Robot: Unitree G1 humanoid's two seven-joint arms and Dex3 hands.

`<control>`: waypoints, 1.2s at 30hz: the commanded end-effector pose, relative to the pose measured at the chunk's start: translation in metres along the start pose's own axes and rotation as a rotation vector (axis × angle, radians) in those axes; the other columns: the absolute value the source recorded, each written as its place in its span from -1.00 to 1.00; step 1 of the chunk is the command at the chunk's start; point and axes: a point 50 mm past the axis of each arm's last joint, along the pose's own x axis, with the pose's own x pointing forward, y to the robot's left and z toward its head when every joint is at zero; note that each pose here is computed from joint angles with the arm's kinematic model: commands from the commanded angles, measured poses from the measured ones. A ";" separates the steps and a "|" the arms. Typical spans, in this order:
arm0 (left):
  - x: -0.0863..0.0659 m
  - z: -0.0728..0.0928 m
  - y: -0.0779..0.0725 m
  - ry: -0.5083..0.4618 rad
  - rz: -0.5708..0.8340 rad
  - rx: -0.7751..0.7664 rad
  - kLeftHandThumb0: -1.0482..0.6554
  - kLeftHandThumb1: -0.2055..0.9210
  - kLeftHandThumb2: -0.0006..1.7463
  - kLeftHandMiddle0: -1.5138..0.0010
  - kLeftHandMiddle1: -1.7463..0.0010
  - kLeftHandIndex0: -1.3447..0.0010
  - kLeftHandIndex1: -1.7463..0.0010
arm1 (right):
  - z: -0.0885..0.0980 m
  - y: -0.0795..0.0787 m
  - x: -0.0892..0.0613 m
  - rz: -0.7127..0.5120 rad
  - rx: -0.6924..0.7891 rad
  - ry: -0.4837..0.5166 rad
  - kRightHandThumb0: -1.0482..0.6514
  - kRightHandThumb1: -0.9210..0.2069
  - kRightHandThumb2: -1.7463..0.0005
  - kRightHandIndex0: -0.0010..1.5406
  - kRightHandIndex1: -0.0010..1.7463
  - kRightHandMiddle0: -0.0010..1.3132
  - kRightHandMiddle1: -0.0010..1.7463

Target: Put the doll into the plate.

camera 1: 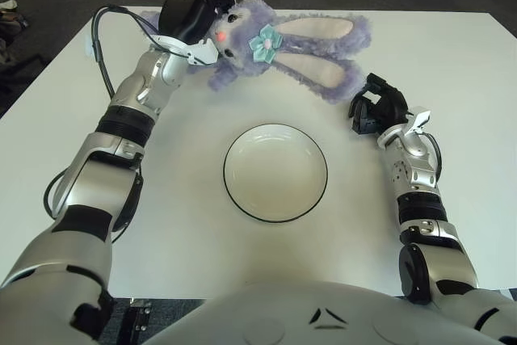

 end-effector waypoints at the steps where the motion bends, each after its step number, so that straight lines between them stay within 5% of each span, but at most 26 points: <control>1: 0.000 0.005 0.009 -0.046 0.019 0.008 0.22 -0.88 1.00 -0.24 -0.75 -0.22 -1.00 | -0.052 -0.005 -0.022 -0.040 0.048 0.226 0.22 0.79 -1.00 0.19 1.00 0.11 0.89; 10: -0.002 0.017 0.015 -0.112 0.013 0.007 0.23 -0.77 1.00 -0.11 -0.98 -0.11 -1.00 | -0.052 -0.004 -0.021 -0.039 0.044 0.223 0.22 0.80 -1.00 0.19 1.00 0.13 0.88; 22: -0.006 0.046 0.022 -0.258 -0.031 -0.038 0.23 -0.76 1.00 -0.11 -1.00 -0.09 -0.99 | -0.053 -0.004 -0.020 -0.037 0.049 0.224 0.22 0.79 -1.00 0.18 1.00 0.12 0.89; 36: -0.014 0.056 0.022 -0.344 -0.085 -0.118 0.23 -0.75 1.00 -0.15 -1.00 -0.03 -1.00 | -0.054 -0.004 -0.018 -0.034 0.047 0.223 0.22 0.81 -1.00 0.20 1.00 0.16 0.85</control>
